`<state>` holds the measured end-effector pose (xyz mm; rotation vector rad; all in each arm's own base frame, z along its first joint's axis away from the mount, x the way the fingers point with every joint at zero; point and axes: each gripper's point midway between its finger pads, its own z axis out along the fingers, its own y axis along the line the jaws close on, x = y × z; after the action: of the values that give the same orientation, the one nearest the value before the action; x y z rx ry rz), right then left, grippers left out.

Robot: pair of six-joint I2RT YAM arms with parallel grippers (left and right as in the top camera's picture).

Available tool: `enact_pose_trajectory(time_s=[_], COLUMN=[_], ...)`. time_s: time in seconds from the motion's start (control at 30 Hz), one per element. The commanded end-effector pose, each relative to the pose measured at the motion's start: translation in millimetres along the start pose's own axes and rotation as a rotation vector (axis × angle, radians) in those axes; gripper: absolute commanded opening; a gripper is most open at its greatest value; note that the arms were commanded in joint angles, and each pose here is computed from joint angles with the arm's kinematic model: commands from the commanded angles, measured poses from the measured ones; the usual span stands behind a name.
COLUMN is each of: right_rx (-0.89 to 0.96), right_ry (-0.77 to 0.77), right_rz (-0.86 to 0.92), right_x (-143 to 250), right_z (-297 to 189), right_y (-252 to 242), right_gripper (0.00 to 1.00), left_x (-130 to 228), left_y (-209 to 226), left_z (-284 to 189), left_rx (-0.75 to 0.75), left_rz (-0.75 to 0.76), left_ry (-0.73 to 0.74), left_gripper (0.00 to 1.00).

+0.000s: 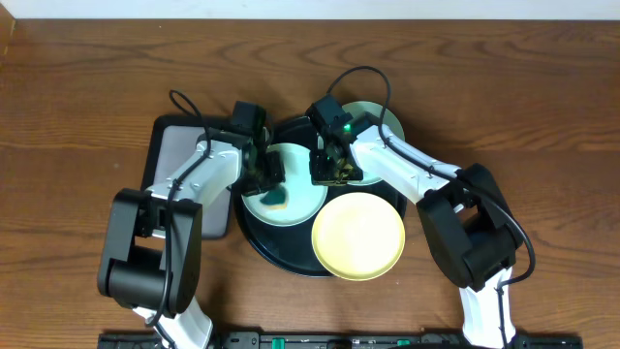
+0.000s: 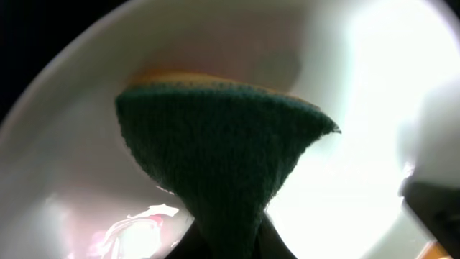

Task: Clean dirty plates on tray and stack at the side
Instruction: 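Carry the sponge with left gripper onto the left pale green plate, then scrub the left pale green plate with the sponge in left gripper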

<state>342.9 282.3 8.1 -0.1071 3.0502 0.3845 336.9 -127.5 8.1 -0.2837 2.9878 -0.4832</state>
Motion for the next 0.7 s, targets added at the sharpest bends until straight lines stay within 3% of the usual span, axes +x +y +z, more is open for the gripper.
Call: enact_pose_trajectory(time_s=[0.0,0.1,0.2,0.43,0.57,0.67], right_rx=[0.006,0.006,0.006,0.007,0.006,0.004], right_ry=[-0.01,-0.01,-0.009,-0.009,-0.01,-0.013], right_rz=[-0.003,-0.003,-0.003,-0.003,-0.003,-0.004], right_x=[-5.5,-5.4,-5.3,-5.2,-5.5,-6.1], right_z=[0.0,0.0,0.0,0.0,0.2,0.2], right_y=[-2.0,-2.0,-2.2,-2.3,-2.2,-1.7], right_gripper=[0.01,0.01,0.01,0.01,0.01,0.01], left_x=[-14.4,-36.0,-38.0,7.2,35.1,38.1], left_y=[-2.5,18.5,27.8,40.7,28.0,14.7], left_z=[6.2,2.5,0.6,0.8,-0.9,-0.3], left_rx=[0.031,-0.063,-0.084,-0.134,-0.05,0.013], left_rz=[-0.002,-0.064,-0.092,-0.055,0.015,0.036], left_ry=[-0.038,-0.136,-0.14,0.049,0.177,0.192], left_gripper=[0.07,0.07,0.08,0.08,0.07,0.07])
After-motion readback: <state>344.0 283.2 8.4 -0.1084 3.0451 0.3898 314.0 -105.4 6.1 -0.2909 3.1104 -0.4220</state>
